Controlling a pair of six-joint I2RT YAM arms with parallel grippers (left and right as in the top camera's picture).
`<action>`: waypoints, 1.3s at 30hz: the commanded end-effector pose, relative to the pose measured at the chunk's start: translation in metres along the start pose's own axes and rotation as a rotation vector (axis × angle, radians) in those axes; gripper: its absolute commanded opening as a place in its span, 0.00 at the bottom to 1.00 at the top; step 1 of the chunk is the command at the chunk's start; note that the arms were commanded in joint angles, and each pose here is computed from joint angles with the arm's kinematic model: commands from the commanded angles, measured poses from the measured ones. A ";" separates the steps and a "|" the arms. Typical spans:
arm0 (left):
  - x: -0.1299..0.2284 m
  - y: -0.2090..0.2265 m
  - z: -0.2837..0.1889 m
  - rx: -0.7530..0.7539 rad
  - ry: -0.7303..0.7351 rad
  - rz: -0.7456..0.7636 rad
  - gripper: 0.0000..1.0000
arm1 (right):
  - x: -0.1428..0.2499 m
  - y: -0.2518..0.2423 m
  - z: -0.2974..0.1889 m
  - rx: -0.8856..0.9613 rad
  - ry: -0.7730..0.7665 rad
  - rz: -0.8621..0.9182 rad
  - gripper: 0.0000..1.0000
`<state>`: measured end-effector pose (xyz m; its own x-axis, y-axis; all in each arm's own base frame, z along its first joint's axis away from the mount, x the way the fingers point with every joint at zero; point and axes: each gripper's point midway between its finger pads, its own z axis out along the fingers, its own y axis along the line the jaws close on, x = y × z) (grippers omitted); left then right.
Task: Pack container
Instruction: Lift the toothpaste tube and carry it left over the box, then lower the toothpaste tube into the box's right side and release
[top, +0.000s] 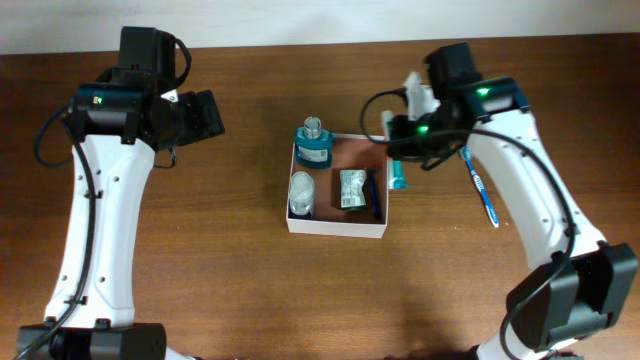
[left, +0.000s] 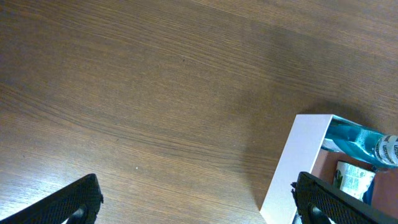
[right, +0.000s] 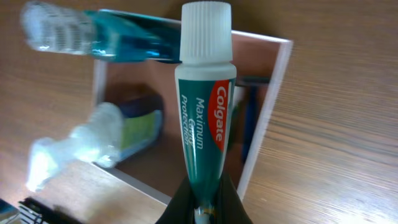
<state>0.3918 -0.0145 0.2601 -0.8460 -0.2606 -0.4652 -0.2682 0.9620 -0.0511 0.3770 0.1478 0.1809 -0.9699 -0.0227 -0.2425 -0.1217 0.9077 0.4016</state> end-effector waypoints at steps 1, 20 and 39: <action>-0.003 0.002 -0.006 0.001 -0.019 -0.009 0.99 | 0.006 0.019 0.013 0.042 -0.002 0.036 0.04; -0.003 0.002 -0.006 0.001 -0.019 -0.009 1.00 | 0.025 0.001 0.075 0.299 -0.098 0.165 0.04; -0.003 0.002 -0.006 0.001 -0.019 -0.009 0.99 | 0.038 -0.017 0.113 0.289 -0.123 0.129 0.04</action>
<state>0.3918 -0.0144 0.2601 -0.8459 -0.2606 -0.4653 -0.2684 0.9620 -0.0508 0.3656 0.1799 0.0685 -0.9400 0.1555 -0.3035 0.0974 0.9753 0.1981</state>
